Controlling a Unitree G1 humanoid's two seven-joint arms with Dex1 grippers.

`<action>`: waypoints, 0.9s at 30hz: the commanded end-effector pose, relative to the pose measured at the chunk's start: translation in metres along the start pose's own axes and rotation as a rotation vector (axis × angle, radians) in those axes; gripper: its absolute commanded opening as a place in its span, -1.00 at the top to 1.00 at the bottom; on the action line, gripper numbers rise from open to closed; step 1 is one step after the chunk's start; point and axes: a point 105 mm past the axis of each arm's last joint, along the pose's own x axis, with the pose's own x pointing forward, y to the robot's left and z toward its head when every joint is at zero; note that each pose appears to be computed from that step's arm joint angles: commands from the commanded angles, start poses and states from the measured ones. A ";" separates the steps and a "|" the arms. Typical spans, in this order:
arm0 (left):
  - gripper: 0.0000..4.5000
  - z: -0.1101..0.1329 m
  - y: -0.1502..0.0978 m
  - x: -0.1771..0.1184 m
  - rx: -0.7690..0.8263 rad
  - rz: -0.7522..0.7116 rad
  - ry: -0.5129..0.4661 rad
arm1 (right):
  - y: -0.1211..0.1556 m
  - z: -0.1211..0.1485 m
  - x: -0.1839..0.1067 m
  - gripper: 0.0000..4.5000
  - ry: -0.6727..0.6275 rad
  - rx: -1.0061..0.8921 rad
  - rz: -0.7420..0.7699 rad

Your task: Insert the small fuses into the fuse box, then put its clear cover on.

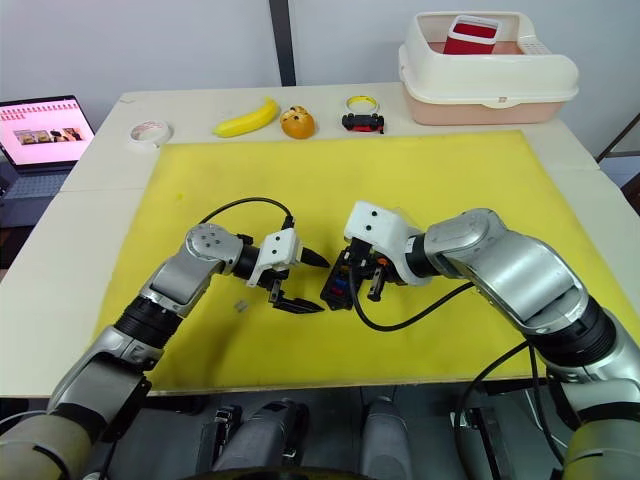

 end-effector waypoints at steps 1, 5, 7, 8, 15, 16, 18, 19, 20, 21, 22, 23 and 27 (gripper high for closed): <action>-1.00 0.010 0.006 -0.006 0.040 0.025 -0.023 | 0.001 0.009 -0.005 0.97 -0.031 -0.022 -0.025; -1.00 0.010 0.007 -0.006 0.041 0.027 -0.023 | 0.003 0.010 -0.003 0.97 -0.035 -0.004 -0.020; -1.00 0.010 0.007 -0.006 0.042 0.029 -0.023 | 0.004 0.011 -0.003 0.97 -0.037 0.002 -0.022; -1.00 0.010 0.007 -0.006 0.043 0.029 -0.024 | 0.004 0.011 -0.003 0.97 -0.037 0.006 -0.023; -1.00 0.011 0.009 -0.006 0.045 0.033 -0.025 | 0.005 0.008 -0.002 0.97 -0.020 0.017 -0.032; -1.00 0.010 0.008 -0.006 0.045 0.033 -0.026 | 0.004 0.008 -0.001 0.97 -0.017 0.019 -0.034; -1.00 0.010 0.008 -0.005 0.045 0.033 -0.025 | 0.003 0.006 -0.002 0.97 -0.008 0.023 -0.041; -1.00 0.010 0.008 -0.005 0.046 0.032 -0.025 | 0.002 0.005 -0.002 0.97 -0.004 0.025 -0.044; -1.00 0.010 0.009 -0.005 0.046 0.032 -0.025 | 0.002 0.005 -0.002 0.97 -0.002 0.028 -0.046; -1.00 0.010 0.008 -0.005 0.046 0.032 -0.025 | 0.002 0.004 -0.002 0.97 -0.001 0.030 -0.047; -1.00 0.010 0.008 -0.005 0.046 0.032 -0.025 | 0.002 0.004 -0.002 0.97 -0.001 0.032 -0.048; -1.00 0.010 0.008 -0.005 0.046 0.032 -0.025 | 0.002 0.004 -0.002 0.97 -0.002 0.033 -0.048; -1.00 0.010 0.008 -0.005 0.046 0.031 -0.024 | -0.001 0.005 -0.003 0.97 0.000 0.054 -0.059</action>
